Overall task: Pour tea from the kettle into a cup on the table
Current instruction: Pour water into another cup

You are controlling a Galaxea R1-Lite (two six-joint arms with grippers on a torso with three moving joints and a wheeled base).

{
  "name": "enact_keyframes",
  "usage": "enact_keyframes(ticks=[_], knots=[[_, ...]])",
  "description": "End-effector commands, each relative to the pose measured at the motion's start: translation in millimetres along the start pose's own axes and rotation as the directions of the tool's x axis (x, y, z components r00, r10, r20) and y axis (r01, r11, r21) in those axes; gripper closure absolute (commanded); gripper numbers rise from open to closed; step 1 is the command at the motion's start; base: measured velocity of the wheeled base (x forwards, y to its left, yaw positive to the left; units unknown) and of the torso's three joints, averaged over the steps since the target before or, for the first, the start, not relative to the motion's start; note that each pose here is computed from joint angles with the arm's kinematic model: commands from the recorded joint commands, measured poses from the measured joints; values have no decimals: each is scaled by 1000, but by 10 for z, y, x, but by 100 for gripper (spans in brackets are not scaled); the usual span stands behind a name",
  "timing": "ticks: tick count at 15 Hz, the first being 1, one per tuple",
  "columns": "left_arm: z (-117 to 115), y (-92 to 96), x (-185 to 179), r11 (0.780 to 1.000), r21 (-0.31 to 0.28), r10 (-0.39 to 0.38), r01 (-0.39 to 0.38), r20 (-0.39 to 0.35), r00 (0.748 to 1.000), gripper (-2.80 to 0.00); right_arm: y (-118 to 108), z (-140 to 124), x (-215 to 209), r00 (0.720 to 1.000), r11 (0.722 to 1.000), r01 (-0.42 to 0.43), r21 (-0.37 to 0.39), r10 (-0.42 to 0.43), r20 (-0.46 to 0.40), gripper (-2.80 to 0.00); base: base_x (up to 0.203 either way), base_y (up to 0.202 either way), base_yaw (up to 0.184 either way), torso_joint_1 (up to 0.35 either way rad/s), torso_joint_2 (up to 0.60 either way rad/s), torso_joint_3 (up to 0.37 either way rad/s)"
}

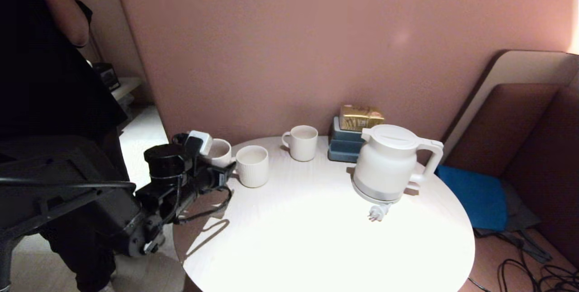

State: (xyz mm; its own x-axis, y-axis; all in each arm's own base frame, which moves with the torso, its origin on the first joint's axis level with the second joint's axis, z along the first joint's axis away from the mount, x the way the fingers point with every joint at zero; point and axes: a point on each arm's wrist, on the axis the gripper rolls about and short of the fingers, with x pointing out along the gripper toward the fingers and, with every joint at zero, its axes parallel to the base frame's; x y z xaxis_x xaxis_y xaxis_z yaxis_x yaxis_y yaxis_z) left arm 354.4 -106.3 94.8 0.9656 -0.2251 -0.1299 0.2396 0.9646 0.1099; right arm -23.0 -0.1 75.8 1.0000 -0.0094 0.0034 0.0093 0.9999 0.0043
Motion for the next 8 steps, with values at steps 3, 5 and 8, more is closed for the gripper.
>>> enact_keyframes(ticks=[3,5,8], knots=[[287,309,272,995,52,79,-82,49,996,0,0,2,0,1000,1000,0,0,0,0,0,0,0,0,0,0,0],[254,456,460,990,76,114,-117,41,993,0,0,2,0,1000,1000,0,0,0,0,0,0,0,0,0,0,0],[153,577,788,982,123,141,-146,51,989,0,0,-2,2,1000,1000,0,2,0,-2,0,0,0,0,0,0,0]])
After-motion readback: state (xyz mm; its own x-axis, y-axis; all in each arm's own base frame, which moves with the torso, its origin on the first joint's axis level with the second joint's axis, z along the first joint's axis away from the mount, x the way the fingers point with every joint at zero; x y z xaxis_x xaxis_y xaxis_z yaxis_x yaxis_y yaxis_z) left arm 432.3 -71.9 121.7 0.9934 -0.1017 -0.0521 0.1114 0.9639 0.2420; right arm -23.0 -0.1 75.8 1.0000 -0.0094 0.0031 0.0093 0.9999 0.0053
